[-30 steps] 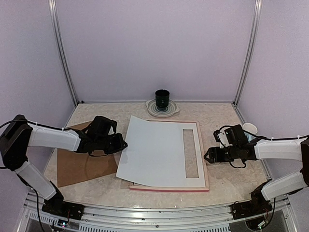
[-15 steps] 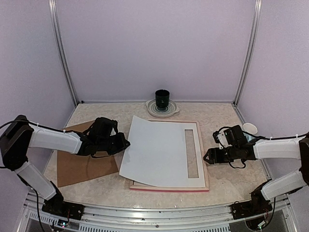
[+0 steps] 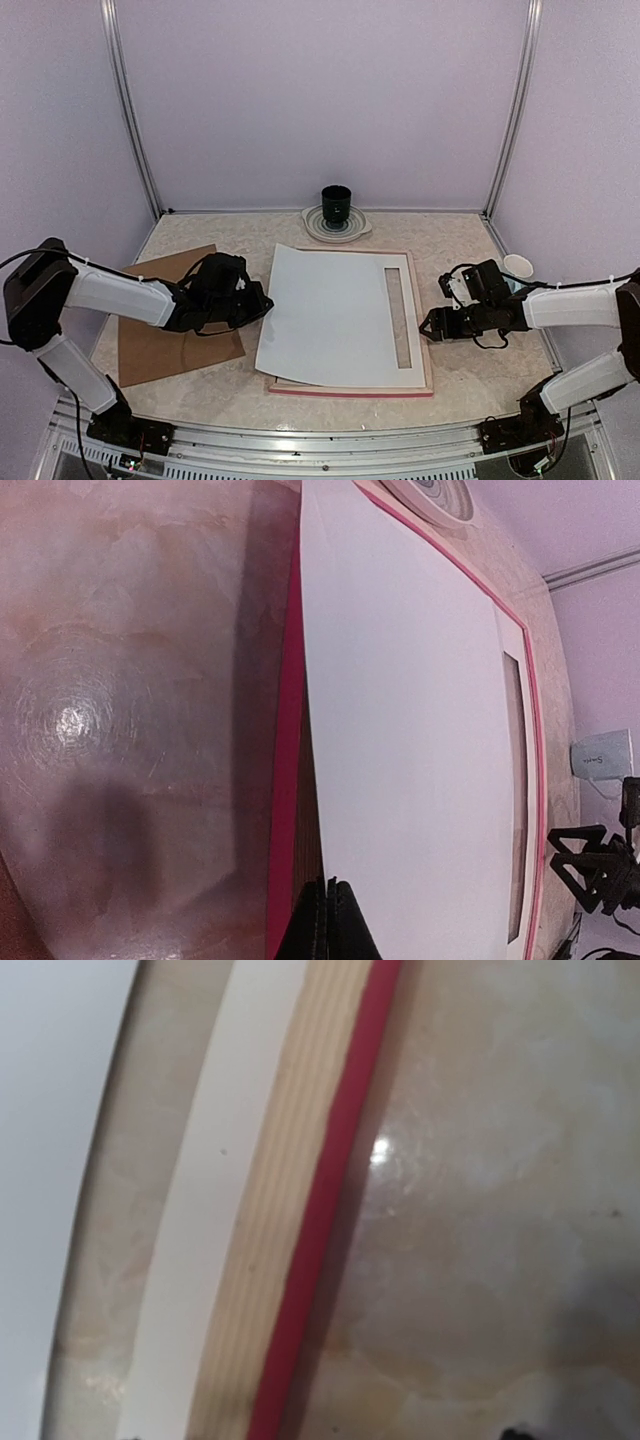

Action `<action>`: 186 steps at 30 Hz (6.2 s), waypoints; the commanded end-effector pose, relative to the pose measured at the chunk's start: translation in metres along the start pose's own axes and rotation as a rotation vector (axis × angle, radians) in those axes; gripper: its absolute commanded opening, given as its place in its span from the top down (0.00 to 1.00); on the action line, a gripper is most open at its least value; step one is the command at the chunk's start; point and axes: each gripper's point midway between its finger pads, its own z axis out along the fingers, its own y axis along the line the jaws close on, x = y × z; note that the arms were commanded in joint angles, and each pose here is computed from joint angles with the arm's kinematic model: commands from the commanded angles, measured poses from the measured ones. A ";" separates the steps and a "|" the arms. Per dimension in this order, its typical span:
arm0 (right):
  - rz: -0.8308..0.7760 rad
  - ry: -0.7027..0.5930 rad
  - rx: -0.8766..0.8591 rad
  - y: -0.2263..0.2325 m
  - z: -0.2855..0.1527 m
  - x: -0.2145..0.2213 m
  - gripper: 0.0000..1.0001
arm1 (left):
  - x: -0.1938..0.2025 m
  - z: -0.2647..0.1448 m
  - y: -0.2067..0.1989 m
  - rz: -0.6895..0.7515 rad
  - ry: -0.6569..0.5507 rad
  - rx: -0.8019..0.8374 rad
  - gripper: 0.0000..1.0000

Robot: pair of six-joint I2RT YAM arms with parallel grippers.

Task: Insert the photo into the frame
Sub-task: Place the photo on the mat board.

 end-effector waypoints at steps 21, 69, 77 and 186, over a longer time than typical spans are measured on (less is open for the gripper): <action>-0.007 -0.036 -0.092 0.026 -0.009 -0.024 0.23 | -0.004 0.015 -0.047 0.111 -0.016 0.110 0.97; -0.002 -0.018 -0.022 0.011 -0.008 -0.014 0.23 | 0.038 0.014 -0.107 -0.067 0.190 0.550 0.77; -0.004 -0.017 -0.015 0.010 -0.008 -0.015 0.23 | 0.036 0.003 -0.122 -0.076 0.206 0.625 0.95; 0.060 -0.031 -0.050 0.011 -0.010 -0.021 0.22 | 0.008 0.021 -0.100 0.131 0.110 0.363 0.09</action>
